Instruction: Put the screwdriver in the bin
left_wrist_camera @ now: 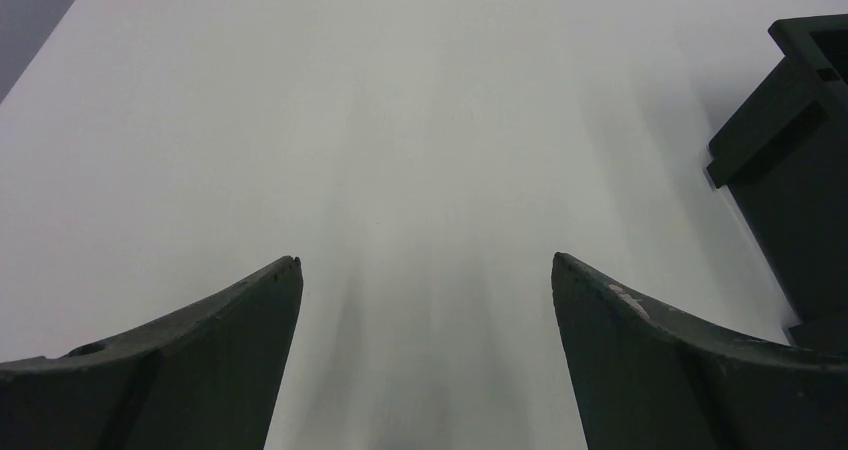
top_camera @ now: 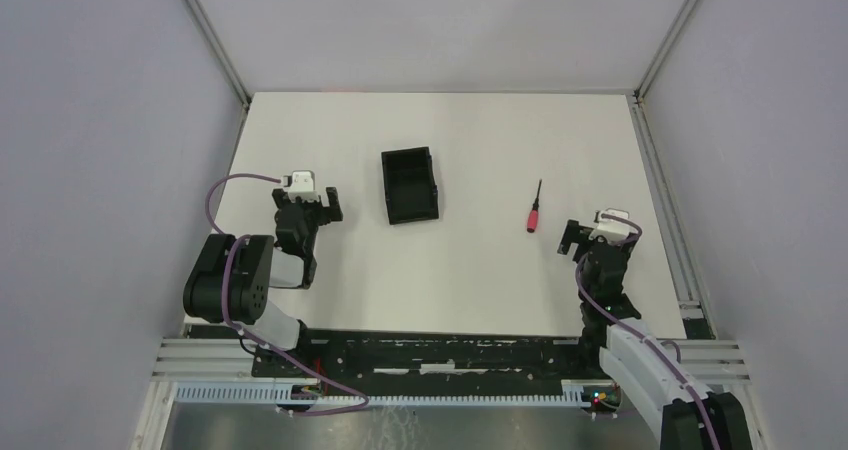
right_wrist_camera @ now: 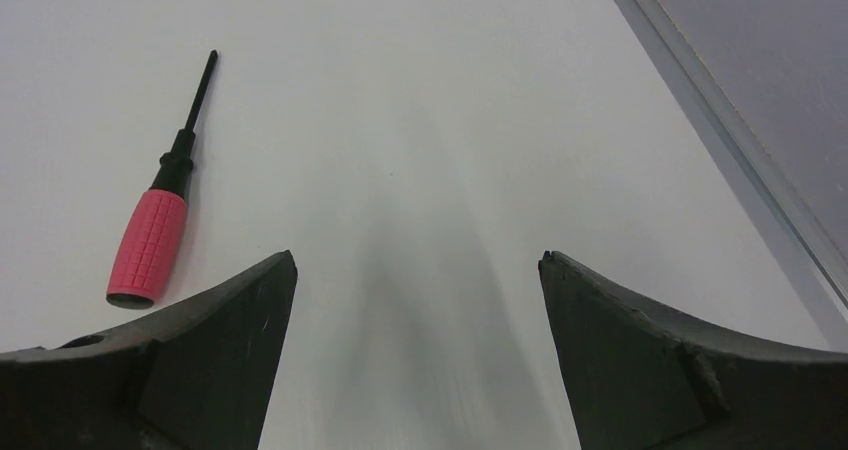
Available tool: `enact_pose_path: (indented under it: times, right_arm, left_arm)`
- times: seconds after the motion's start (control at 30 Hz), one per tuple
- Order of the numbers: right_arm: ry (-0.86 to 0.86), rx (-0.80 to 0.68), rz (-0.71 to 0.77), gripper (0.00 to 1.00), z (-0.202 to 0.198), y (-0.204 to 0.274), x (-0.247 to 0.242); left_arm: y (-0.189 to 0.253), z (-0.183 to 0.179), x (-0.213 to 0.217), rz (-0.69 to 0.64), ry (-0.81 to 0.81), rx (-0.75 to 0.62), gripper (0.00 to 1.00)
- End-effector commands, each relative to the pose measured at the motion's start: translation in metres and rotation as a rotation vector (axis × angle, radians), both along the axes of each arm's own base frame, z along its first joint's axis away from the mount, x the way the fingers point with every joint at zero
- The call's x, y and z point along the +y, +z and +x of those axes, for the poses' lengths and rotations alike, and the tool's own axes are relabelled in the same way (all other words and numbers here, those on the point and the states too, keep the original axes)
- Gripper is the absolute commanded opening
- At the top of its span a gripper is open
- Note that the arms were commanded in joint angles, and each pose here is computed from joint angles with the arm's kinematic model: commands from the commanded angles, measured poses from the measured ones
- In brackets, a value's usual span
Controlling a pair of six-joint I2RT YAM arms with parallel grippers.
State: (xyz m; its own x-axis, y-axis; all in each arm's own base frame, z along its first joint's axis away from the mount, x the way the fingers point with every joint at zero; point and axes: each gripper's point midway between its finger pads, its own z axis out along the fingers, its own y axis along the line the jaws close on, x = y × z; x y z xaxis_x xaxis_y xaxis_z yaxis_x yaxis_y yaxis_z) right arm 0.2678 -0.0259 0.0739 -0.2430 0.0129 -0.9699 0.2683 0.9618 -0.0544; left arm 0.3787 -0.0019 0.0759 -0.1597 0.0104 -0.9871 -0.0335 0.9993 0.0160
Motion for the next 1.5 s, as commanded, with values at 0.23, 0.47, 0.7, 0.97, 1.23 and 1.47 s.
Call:
enact_pose_path:
  times: [0.23, 0.47, 0.7, 0.97, 1.23, 1.47]
  right_arm:
    - [0.136, -0.052, 0.064, 0.98, 0.036, 0.107, 0.031]
    - [0.205, 0.347, 0.1, 0.92, 0.07, 0.124, 0.058]
    - [0.339, 0.649, 0.164, 0.98, 0.094, 0.046, 0.093]
    - [0.339, 0.805, 0.201, 0.87, 0.108, -0.022, 0.104]
    - [0.327, 0.949, 0.18, 0.19, 0.093, -0.069, 0.099]
    - [0.287, 0.891, 0.089, 0.0, 0.117, 0.012, 0.085]
  left_arm:
    - [0.012, 0.002, 0.0, -0.021, 0.003, -0.038, 1.0]
    - [0.012, 0.002, 0.0, -0.021, 0.002, -0.039, 1.0]
    - [0.012, 0.002, 0.0, -0.021, 0.003, -0.039, 1.0]
    - [0.012, 0.002, 0.0, -0.021, 0.003, -0.039, 1.0]
    - [0.012, 0.002, 0.0, -0.021, 0.003, -0.04, 1.0]
    - [0.011, 0.001, 0.0, -0.021, 0.002, -0.037, 1.0]
